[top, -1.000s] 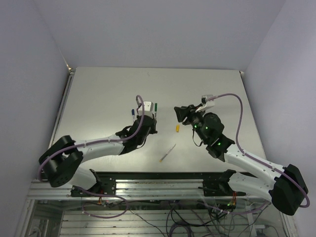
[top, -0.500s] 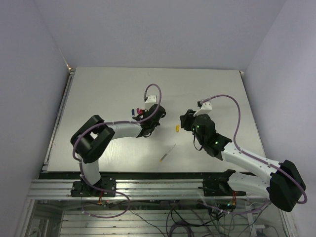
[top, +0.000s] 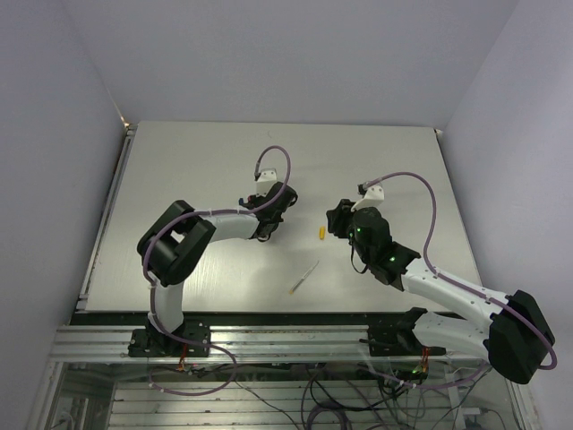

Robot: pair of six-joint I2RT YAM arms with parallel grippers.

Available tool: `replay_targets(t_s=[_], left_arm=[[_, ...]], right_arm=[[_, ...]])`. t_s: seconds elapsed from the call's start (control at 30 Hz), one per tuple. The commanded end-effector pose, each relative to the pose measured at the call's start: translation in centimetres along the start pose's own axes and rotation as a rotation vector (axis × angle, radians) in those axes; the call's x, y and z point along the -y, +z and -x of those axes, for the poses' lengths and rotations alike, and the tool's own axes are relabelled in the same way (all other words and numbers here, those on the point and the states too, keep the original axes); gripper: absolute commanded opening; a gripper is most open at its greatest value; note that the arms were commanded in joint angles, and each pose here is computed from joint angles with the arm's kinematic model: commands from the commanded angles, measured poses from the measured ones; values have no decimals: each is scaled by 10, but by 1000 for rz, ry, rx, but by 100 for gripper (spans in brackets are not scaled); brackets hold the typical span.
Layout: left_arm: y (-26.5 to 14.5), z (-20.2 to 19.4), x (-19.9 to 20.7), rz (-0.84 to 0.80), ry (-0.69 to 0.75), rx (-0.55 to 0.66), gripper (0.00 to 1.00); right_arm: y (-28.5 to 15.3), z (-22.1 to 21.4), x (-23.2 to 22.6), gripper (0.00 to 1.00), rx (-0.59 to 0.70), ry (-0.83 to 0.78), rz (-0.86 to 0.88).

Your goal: Insert the pens into the pen caps

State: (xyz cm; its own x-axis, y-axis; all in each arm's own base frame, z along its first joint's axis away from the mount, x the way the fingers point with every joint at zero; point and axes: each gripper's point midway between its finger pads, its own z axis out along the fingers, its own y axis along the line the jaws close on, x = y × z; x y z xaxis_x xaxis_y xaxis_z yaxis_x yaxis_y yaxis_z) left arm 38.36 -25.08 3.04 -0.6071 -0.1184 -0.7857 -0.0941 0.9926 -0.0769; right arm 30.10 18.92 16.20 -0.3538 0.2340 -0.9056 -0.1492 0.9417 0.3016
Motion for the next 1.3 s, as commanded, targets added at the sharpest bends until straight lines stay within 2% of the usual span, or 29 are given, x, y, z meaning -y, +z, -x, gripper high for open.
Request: replay_targets(t_s=[0.0,0.2,0.37,0.43,0.73,0.9,1.0,1.1,1.27], left_arm=[[5,-2,-4,25,3,-13,12],[3,-2,-4,15,-3,-15,20],[-3,10,1,-4,-17,6,43],[-5,16,3,-13,-22,20,48],[-32,55,14,-94,-47,94,48],[-52,61,21,-166,-34,94,48],[-68,45,30,-240,30,85,48],[-92,18,48,-387,137,68,47],[-132,-32,68,-633,327,53,48]], right_arm=[[1,0,0,39,8,8,-2],[1,0,-3,39,12,16,15],[1,1,-6,38,14,11,33],[0,1,-7,38,15,12,39],[0,5,0,38,32,21,5],[2,-2,7,38,18,43,-39],[7,-13,16,37,-15,49,-93],[10,-22,24,36,-53,49,-149],[9,-22,35,34,-39,76,-194]])
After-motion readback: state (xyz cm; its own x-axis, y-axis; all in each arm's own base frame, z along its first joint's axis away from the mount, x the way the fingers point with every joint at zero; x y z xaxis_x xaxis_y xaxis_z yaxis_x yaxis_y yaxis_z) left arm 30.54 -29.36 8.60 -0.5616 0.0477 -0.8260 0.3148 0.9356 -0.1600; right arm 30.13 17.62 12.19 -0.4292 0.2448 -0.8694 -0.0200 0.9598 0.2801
